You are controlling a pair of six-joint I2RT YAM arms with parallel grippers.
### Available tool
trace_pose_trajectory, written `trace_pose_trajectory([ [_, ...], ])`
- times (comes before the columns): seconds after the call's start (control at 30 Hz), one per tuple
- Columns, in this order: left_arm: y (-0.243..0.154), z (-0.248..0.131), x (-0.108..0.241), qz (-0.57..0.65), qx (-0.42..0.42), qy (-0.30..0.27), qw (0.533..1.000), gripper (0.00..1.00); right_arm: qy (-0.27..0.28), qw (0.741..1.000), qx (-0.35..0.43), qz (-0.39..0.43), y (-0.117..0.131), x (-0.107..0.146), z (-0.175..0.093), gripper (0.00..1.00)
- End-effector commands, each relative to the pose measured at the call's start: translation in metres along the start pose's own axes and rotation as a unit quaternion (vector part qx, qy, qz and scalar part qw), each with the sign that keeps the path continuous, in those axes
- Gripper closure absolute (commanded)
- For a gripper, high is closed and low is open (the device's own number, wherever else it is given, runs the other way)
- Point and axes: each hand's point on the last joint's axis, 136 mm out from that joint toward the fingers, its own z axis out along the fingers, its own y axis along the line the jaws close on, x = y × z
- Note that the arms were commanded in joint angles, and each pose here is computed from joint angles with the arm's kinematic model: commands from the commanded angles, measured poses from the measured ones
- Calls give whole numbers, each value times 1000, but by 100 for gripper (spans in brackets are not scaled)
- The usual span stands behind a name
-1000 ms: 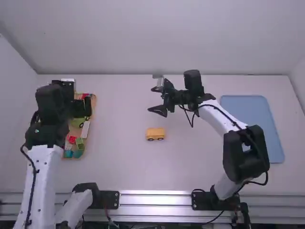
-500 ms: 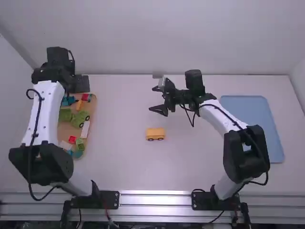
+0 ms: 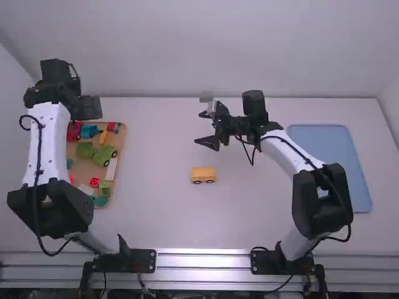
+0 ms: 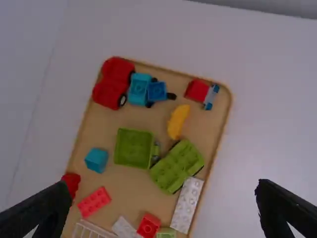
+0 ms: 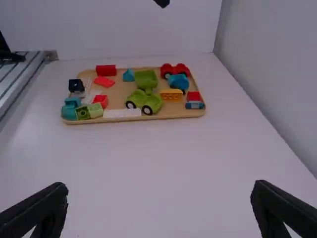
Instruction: Assemble lego blocks to make yellow taxi
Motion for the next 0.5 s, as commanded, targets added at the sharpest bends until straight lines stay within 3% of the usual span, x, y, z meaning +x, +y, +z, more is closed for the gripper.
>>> trace_pose_trajectory([
  [0.0, 18, 6, 0, -25, 42, 2, 999, 1, -8, 1000, -1, -9, -3, -11, -1, 1],
  [0.3, 21, 57, 21, 14, 77, 62, 995, 5, -8, 1000, -1, -9, -2, -11, -1, 1],
  [0.37, 17, 70, 22, 17, 82, 73, 994, 16, -7, 1000, -2, -7, -2, -10, -1, 1],
  [0.47, 10, 82, 23, 28, 89, 89, 992, 15, -7, 1000, -1, -1, -2, -10, -1, 1],
])
